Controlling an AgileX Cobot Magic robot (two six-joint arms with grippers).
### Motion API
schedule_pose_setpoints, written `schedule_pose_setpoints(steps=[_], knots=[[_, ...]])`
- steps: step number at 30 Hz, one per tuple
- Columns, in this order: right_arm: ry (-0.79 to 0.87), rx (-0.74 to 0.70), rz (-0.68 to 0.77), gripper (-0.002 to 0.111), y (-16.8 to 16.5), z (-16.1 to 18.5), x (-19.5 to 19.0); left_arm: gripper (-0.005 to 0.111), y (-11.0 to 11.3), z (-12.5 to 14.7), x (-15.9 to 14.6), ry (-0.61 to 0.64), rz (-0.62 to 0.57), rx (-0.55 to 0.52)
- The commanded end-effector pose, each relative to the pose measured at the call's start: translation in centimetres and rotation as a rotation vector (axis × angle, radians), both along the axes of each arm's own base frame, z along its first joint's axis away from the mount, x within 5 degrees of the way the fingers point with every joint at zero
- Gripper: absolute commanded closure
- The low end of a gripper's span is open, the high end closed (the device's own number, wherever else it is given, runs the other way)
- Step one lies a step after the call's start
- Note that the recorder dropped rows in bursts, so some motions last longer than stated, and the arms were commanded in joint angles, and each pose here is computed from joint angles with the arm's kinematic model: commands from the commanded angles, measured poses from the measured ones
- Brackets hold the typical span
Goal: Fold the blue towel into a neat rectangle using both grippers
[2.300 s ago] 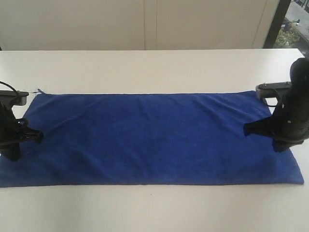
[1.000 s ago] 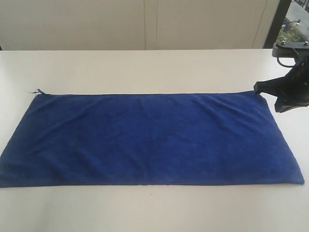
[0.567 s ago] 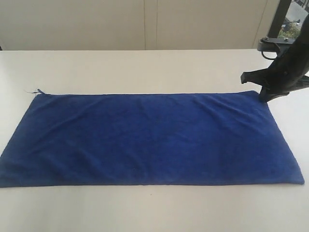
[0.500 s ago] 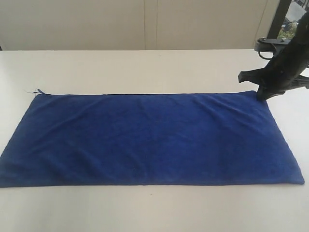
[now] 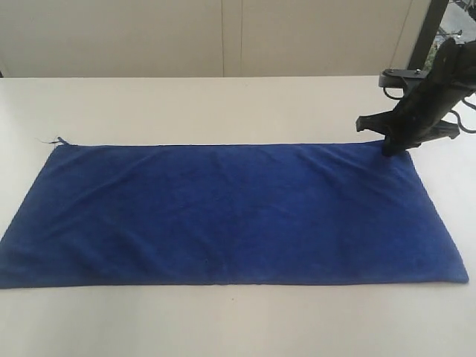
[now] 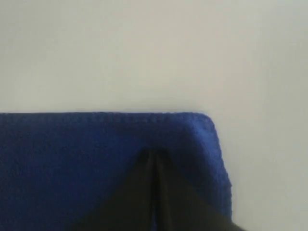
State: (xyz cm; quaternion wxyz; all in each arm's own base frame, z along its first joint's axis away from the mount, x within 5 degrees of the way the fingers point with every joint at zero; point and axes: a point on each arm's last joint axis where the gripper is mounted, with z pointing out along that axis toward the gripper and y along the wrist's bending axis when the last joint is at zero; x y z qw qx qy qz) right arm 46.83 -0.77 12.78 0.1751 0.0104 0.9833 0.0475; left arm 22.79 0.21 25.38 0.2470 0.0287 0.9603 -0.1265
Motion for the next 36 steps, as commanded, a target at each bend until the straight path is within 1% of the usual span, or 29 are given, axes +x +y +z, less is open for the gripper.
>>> schedule_pose_setpoints(steps=[1,13,21,27,36], knots=[[0.007,-0.015,0.011,0.108,-0.3,-0.9,0.2,0.107,-0.2,0.0,-0.3,0.003,-0.009,-0.002],[-0.027,-0.133,0.014,0.108,-1.3,-0.8,0.4,0.107,-0.2,0.0,-0.3,0.002,-0.009,-0.002],[-0.065,-0.148,0.019,0.108,-1.4,-0.7,0.8,0.107,-0.2,0.0,-0.3,0.002,-0.009,-0.002],[-0.069,-0.186,0.043,0.108,-1.7,-0.7,0.8,0.107,-0.2,0.0,-0.3,0.002,-0.009,-0.002],[-0.077,-0.187,0.018,0.108,-2.8,-0.6,0.8,0.107,-0.2,0.0,-0.3,0.002,-0.009,-0.002]])
